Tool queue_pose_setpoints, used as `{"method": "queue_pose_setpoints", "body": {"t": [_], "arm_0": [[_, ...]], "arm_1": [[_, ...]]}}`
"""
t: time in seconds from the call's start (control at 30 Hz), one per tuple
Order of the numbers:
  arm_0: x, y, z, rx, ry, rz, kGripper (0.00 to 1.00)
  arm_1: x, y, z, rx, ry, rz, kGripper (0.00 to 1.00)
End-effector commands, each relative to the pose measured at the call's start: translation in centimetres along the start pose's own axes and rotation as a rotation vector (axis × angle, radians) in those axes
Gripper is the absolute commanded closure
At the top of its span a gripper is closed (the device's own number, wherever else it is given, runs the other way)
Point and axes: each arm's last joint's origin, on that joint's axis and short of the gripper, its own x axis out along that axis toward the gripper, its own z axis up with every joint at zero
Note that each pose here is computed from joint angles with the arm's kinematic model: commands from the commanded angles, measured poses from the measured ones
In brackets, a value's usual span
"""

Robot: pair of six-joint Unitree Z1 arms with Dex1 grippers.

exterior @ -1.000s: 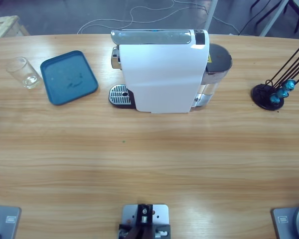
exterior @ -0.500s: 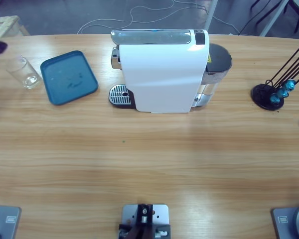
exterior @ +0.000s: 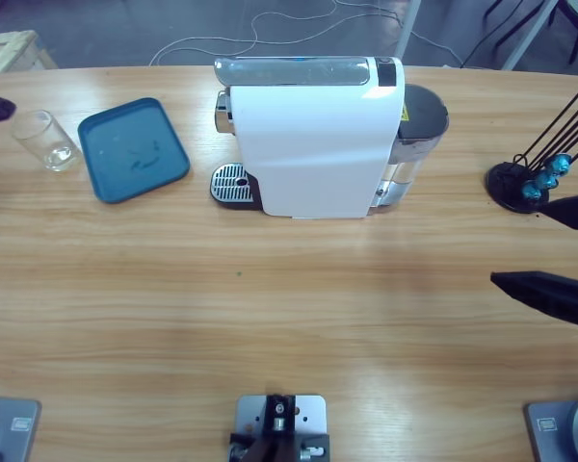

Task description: Pour coffee

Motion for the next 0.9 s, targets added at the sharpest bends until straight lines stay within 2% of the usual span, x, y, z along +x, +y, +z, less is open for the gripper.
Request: {"method": "queue_pose_setpoints", "body": {"t": [0.03, 0.37, 0.9], "arm_0": [[3.5, 0.6, -2.2, -0.011, 0.103, 0.051, 0.013], [5.9, 0.6, -2.4, -0.009, 0.079, 0.059, 0.013], [9.4, 0.8, -4.3, -0.032, 0.126, 0.084, 0.013]], "arm_1": [[-0.2, -0.3, -1.7, 0.011, 0.002, 0.014, 0.000], [-0.1, -0.3, -2.1, 0.011, 0.005, 0.014, 0.000], [-0.1, -0.4, -2.4, 0.012, 0.000, 0.010, 0.000]]}}
